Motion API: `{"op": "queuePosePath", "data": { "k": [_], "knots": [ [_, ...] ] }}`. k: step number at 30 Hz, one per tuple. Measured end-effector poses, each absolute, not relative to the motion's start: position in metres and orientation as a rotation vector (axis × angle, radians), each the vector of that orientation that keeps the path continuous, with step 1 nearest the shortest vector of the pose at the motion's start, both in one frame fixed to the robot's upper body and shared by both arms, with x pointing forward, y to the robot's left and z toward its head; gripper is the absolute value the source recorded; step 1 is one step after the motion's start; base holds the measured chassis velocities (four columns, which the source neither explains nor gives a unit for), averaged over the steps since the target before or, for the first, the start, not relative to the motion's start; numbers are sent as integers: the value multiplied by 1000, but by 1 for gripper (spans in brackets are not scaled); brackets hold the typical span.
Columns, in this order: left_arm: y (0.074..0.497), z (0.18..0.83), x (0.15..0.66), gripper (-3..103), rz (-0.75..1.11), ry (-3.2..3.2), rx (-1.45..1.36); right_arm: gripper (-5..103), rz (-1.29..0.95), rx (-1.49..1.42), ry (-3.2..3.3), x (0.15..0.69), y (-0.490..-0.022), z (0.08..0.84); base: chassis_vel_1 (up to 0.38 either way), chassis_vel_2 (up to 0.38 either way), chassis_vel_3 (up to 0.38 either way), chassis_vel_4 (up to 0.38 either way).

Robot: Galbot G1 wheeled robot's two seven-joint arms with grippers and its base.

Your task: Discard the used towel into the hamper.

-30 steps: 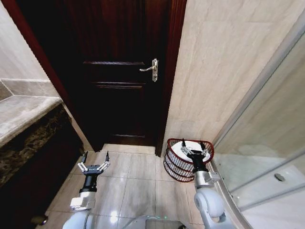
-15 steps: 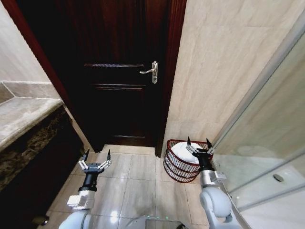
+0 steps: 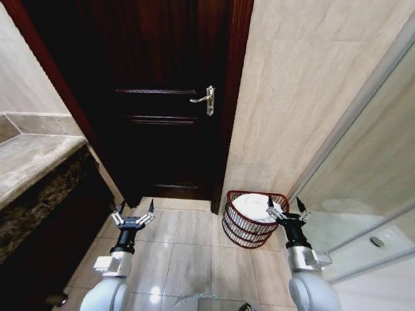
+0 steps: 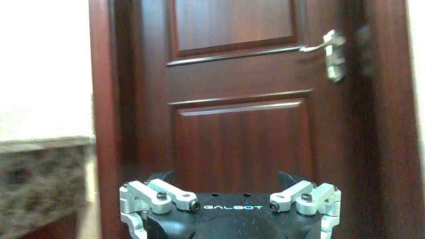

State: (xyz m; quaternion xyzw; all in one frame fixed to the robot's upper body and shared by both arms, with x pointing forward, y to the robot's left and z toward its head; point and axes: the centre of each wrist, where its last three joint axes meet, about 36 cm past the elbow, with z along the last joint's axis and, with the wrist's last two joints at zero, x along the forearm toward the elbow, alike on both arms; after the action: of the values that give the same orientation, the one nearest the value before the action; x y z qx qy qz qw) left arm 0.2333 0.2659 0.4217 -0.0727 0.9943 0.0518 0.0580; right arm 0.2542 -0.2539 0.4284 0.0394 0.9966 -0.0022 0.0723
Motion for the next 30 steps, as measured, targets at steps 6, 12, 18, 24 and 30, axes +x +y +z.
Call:
{"op": "queuePosePath", "data": {
  "k": [6,12,18,24,30],
  "knots": [
    [247,438,236,100,163,2996,-350,100,-37,120,2969,256,-248,435,0,0,0,0],
    [245,442,237,100,183,2991,-273,100,-40,116,2960,254,-242,439,0,0,0,0],
    [244,445,238,100,167,2988,-273,100,-35,113,2950,254,-241,442,0,0,0,0],
    [240,458,239,100,155,2984,-262,100,-40,108,2940,256,-243,445,0,0,0,0],
    [238,459,237,100,152,2993,-255,100,-37,110,2943,256,-244,444,0,0,0,0]
  ]
}}
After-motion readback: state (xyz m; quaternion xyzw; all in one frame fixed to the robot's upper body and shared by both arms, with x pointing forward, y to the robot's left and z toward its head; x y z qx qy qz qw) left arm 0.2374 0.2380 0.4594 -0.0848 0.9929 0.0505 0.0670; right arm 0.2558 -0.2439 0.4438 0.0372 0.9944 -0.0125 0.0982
